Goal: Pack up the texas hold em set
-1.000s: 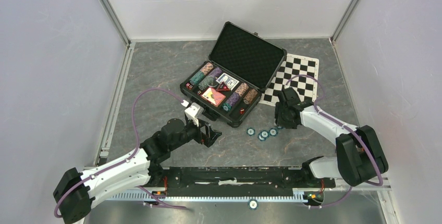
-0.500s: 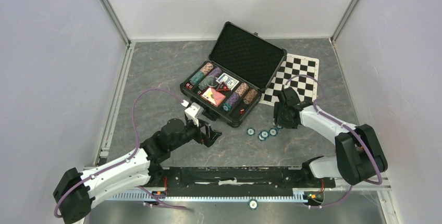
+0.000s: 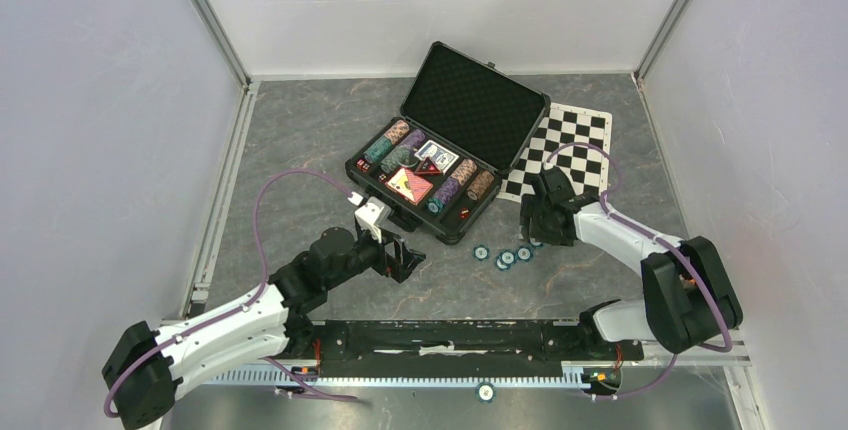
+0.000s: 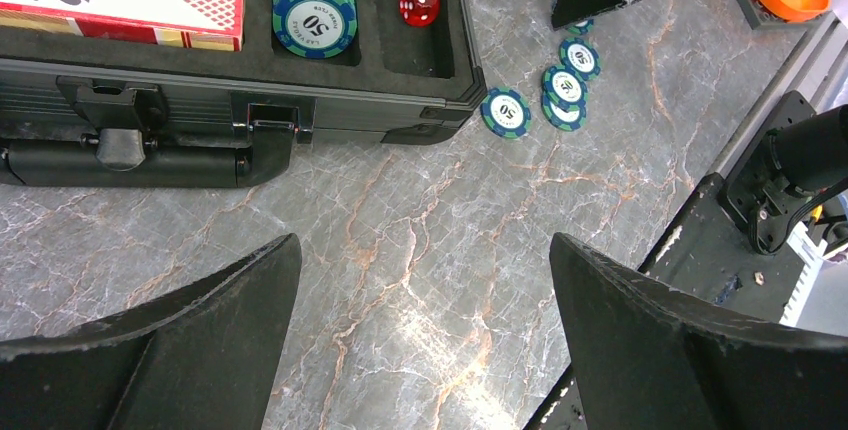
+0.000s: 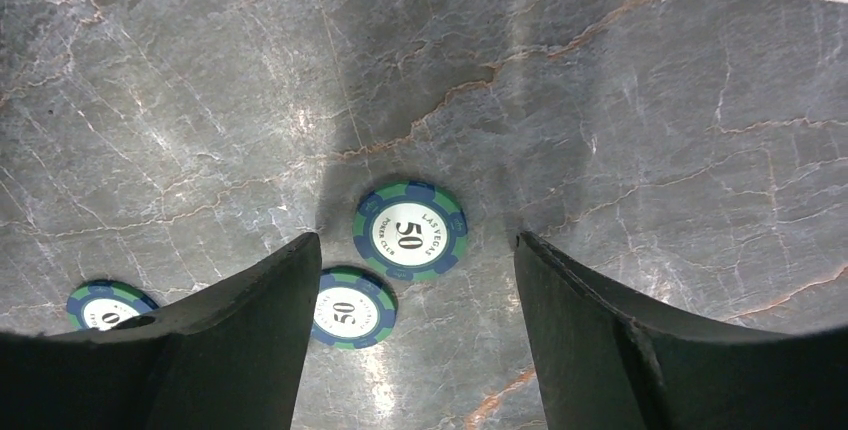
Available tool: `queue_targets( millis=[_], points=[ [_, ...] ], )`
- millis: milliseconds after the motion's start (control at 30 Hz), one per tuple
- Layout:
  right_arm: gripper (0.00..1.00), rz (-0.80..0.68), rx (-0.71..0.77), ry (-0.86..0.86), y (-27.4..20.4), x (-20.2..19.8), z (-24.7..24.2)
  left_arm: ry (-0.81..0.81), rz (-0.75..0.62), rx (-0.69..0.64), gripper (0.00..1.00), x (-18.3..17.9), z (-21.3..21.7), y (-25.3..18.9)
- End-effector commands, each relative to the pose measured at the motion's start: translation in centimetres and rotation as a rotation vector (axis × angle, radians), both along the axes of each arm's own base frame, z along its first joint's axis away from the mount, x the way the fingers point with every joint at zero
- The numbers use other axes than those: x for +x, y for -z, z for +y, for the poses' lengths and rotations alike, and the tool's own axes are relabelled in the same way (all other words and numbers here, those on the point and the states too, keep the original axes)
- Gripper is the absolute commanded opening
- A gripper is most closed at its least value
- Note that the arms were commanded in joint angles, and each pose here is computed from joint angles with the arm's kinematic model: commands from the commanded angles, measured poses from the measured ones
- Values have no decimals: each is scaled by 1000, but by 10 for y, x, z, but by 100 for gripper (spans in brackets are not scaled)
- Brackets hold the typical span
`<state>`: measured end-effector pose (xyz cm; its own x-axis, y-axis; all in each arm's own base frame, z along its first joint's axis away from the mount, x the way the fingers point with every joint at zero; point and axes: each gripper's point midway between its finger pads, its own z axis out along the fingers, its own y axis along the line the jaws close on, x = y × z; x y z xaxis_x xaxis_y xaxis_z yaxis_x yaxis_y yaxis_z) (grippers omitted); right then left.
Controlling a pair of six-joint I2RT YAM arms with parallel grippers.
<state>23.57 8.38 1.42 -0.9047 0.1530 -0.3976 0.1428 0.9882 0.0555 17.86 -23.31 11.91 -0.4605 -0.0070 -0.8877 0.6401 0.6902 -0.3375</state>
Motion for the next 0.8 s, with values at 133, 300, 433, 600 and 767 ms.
queue_targets(
  millis=[133,300,433,600,767],
  points=[
    [69,37,-43,10,10,-3,-7,-4,-58,-23,100,6,-4,-16],
    [69,63,-86,-8,8,-2,-12,-3,-59,-24,100,7,-4,-17],
    [69,73,-95,-14,9,-5,-12,-1,-59,-24,100,6,-4,-17],
    [68,97,-124,-33,9,-5,-9,2,-61,-28,100,6,-5,-18],
    [67,103,-132,-44,10,-3,-4,3,-63,-32,100,5,-5,-19]
  ],
)
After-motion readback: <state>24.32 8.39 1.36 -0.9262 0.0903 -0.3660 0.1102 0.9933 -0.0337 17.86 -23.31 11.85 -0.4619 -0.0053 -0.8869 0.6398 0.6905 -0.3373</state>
